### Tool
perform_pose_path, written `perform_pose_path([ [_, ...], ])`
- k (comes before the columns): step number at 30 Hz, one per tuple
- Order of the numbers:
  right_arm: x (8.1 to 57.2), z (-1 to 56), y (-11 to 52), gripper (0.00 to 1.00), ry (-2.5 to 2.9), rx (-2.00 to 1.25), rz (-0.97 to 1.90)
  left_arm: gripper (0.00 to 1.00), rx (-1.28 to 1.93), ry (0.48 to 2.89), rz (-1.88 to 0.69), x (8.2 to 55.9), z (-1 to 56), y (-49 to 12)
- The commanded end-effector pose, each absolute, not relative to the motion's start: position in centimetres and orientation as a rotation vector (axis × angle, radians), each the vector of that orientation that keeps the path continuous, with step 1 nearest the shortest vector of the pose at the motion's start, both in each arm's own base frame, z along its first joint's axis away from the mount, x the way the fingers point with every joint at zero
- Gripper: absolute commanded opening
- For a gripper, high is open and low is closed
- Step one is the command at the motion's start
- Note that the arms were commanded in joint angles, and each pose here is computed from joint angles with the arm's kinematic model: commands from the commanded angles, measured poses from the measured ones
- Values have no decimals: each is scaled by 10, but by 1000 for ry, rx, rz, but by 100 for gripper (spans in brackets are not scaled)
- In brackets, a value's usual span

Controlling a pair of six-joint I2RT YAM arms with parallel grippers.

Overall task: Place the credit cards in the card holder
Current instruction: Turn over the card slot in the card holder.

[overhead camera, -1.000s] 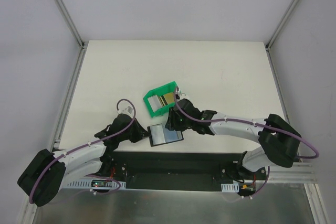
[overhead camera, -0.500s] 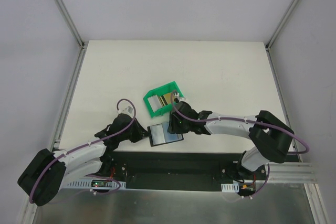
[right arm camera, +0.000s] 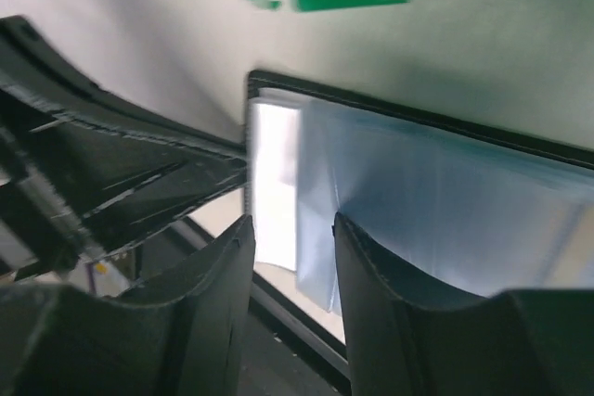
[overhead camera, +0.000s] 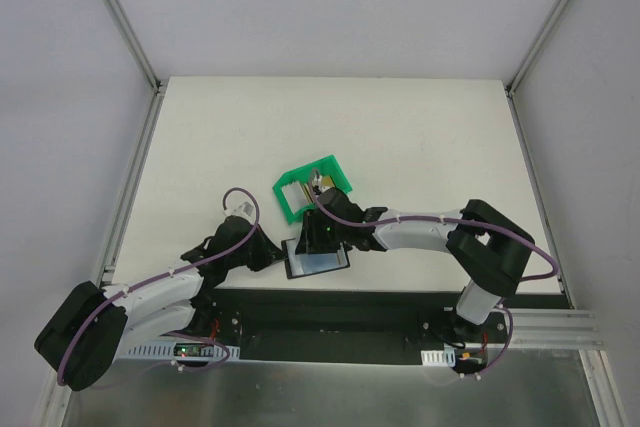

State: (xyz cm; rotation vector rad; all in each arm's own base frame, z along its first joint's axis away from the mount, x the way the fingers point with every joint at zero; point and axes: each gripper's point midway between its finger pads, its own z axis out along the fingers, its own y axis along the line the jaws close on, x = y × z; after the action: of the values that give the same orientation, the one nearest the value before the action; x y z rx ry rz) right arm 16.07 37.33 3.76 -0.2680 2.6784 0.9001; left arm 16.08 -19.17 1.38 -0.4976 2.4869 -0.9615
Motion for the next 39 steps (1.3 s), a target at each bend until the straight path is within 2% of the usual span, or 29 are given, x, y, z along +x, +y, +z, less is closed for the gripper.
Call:
perform_pose_path([
  [1,147,78,415,42,2555,-395,1216,0,-531,2553,-826,154,-7,-175],
  [7,144,114,418,42,2408,-477,1254,0,-561,2565,-805,153,-12,-171],
  [15,177,78,323,44,2491,-198,713,0,-555,2565,-808,153,-12,-171],
  [31,168,35,315,44,2653,-162,647,0,-528,2554,-826,155,-7,-174],
  [39,163,35,333,40,2665,-238,702,0,-519,2563,-821,155,-7,-175],
])
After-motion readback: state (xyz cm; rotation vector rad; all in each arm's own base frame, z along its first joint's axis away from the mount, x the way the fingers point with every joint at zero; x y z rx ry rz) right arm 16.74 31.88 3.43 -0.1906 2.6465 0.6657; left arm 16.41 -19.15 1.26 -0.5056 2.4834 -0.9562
